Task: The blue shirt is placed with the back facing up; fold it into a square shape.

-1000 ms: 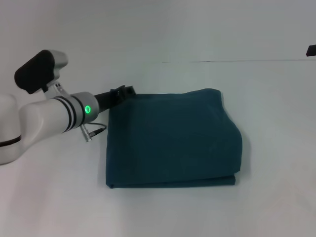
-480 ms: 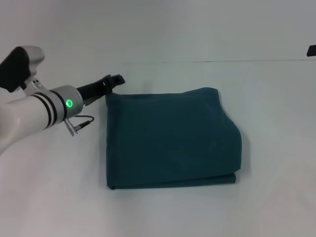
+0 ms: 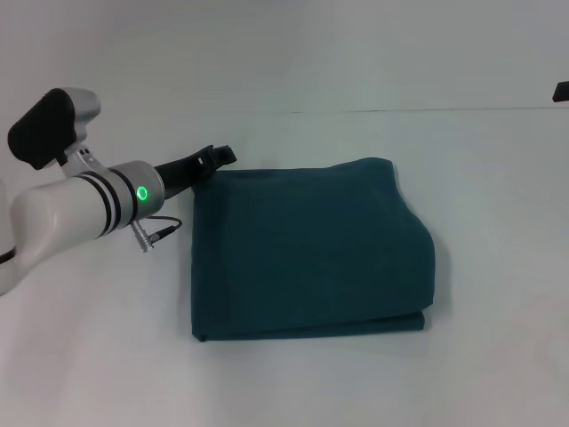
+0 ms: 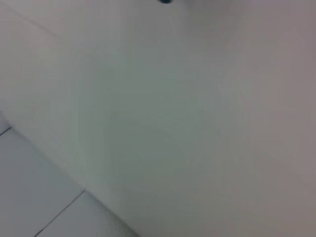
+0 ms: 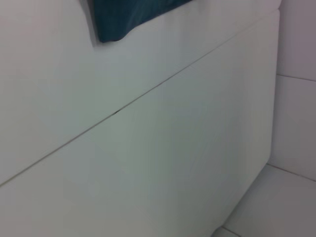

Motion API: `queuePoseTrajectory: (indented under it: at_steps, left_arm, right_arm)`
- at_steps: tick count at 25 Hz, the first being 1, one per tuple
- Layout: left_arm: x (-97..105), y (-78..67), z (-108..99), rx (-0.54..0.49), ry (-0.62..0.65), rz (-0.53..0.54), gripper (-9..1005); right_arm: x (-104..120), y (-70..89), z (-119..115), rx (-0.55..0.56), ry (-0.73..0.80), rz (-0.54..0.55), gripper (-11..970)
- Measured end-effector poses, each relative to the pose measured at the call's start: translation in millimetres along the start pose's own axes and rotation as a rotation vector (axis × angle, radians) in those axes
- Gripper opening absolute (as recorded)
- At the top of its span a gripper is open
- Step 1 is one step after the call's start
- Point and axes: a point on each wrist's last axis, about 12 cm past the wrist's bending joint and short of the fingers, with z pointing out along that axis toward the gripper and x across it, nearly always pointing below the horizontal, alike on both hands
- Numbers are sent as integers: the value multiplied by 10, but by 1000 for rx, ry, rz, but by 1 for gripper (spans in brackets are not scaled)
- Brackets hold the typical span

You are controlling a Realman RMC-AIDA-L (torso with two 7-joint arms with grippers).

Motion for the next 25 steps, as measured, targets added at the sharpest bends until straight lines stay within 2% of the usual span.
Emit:
queuePoseTrajectory:
  at_steps: [3,7,12,15,19,22,25]
  left_arm:
    - [12,27,22,-46,-5,16,495]
    - [-14,65,5,-59,-14,16,496]
    - [-46,92,-67,-5,-13,4,498]
    - [-104,120,-188,71,-14,-35,499]
    - [-199,163,-530,272,83,-60,500]
    - [-263,176,-822,422,170,-4,501]
    - [-288,152,-1087,518,274,98,502]
  right_arm:
    - [8,-13,-1,2,1,3,811]
    - [11,-21,-3,3,0,4,817]
    - [9,-23,-4,4,-1,-2,833]
    - [4,-22,-14,5,-1,-15,842]
    - [19,-25,-11,0,5,-64,854]
    - [70,-12,43,-20,23,-175,864]
    - [173,40,169,-55,67,-328,873]
